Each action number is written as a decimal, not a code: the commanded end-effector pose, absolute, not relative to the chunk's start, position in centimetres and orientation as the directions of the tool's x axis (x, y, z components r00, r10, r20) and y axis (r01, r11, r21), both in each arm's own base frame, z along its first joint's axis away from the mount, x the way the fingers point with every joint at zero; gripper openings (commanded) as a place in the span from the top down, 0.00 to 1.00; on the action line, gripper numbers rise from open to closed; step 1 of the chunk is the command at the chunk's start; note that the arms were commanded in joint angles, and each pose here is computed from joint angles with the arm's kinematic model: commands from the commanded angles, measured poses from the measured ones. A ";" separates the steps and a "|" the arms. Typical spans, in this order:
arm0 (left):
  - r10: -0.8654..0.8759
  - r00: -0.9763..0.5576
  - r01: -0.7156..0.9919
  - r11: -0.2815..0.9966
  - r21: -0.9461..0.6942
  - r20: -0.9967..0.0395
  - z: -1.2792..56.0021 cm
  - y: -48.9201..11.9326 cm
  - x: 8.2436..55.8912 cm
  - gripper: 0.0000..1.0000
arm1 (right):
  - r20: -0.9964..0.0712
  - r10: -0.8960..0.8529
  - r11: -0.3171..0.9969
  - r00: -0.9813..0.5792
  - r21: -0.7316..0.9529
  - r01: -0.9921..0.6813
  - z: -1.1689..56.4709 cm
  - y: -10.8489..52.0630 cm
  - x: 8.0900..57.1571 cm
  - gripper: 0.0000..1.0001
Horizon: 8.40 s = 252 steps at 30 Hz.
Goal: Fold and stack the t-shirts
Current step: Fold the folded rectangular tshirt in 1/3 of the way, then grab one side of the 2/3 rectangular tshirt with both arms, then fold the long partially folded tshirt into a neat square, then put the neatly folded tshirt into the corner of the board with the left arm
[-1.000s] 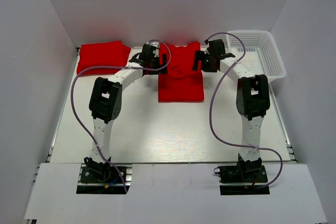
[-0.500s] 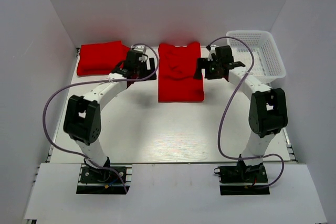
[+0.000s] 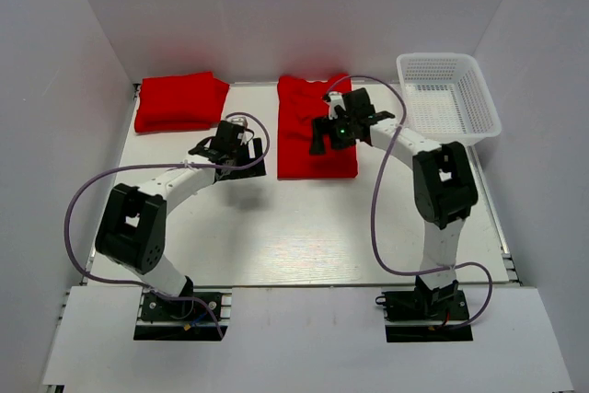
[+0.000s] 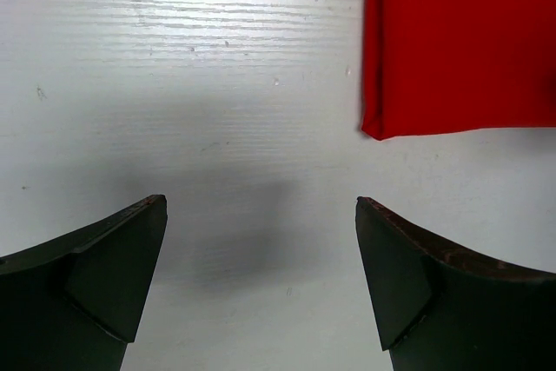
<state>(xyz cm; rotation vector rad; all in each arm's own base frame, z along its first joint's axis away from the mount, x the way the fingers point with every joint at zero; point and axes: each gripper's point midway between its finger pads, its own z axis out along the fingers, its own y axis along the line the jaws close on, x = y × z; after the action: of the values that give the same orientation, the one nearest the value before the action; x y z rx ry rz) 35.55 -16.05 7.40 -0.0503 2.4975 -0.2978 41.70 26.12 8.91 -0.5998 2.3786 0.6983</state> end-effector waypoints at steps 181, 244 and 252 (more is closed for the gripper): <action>0.025 -0.606 0.638 0.613 -0.467 -0.795 13.9 -29.4 54.0 0.00 | -0.714 -0.057 0.576 -0.698 0.547 -0.607 14.3 24.1 47.4 0.10; 0.146 -0.668 0.377 0.912 -0.164 -0.729 9.3 -21.5 57.4 0.00 | -0.859 0.081 0.955 -0.506 0.212 -0.207 19.6 9.7 43.7 0.10; 0.184 -0.714 0.438 0.870 -0.225 -0.676 4.3 -23.4 56.3 0.05 | -0.857 0.094 0.962 -0.506 0.209 -0.175 19.6 8.8 41.6 0.10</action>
<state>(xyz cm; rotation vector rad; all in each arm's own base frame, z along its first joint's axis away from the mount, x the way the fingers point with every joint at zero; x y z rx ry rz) 56.78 -22.24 3.49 0.4042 2.3796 -0.4417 41.58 9.62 19.54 -0.0918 2.0914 0.3650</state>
